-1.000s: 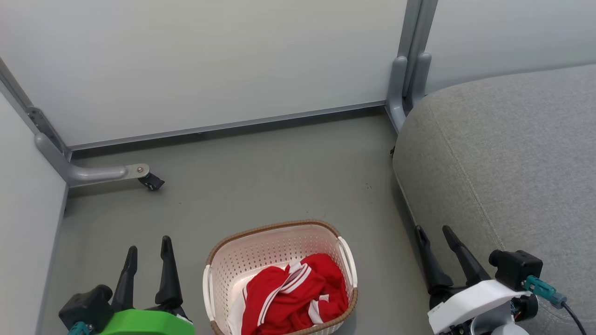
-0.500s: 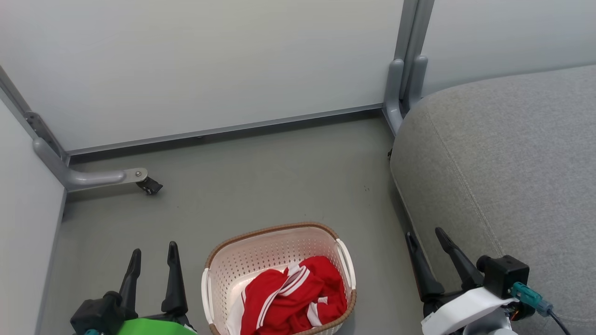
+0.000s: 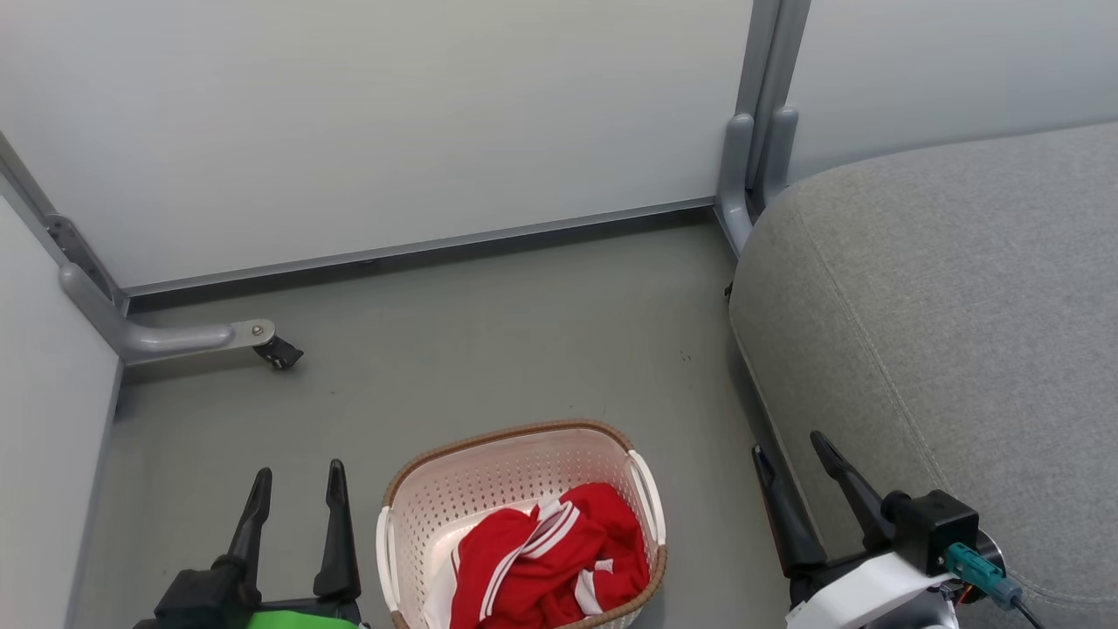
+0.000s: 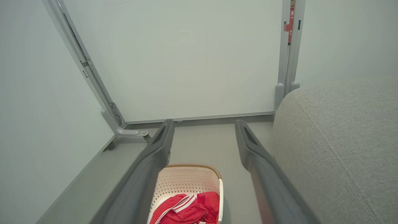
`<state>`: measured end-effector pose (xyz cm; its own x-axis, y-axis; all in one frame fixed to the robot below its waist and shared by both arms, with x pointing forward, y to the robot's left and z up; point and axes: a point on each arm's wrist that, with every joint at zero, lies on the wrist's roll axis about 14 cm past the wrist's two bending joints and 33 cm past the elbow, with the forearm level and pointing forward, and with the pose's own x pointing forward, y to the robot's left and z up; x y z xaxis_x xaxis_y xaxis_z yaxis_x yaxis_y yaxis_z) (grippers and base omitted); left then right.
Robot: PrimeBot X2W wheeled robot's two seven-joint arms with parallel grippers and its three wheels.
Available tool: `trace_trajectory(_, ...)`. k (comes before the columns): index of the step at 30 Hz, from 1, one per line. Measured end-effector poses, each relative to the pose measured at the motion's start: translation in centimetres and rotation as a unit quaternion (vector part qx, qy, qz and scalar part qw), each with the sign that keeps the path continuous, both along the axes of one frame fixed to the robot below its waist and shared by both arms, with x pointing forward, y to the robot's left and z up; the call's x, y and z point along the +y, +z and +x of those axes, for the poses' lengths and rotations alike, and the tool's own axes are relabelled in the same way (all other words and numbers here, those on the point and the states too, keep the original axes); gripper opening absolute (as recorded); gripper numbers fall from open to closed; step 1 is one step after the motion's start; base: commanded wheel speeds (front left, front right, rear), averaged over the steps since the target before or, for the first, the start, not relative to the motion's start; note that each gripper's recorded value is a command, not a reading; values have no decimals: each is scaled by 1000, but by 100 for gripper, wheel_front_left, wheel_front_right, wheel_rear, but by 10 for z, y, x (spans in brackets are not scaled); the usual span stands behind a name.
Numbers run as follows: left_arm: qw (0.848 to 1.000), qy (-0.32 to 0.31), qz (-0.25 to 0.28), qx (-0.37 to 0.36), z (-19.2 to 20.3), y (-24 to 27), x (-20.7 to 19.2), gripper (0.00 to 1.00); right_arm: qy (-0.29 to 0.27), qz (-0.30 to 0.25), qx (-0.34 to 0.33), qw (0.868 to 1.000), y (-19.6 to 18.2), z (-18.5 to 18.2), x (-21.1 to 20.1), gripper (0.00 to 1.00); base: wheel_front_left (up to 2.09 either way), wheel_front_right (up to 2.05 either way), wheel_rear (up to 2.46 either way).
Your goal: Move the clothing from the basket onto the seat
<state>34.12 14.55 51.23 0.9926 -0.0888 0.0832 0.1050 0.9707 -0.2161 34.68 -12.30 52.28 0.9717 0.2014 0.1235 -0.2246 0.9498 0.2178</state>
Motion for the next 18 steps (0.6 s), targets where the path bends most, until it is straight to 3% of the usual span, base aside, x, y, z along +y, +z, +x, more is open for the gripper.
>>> trace_trajectory(18, 998, -15, 53, -21, -4, 4, -8, 100, -2, -39, -26, 999, 6, -4, -1, 100, 0, 0, 0)
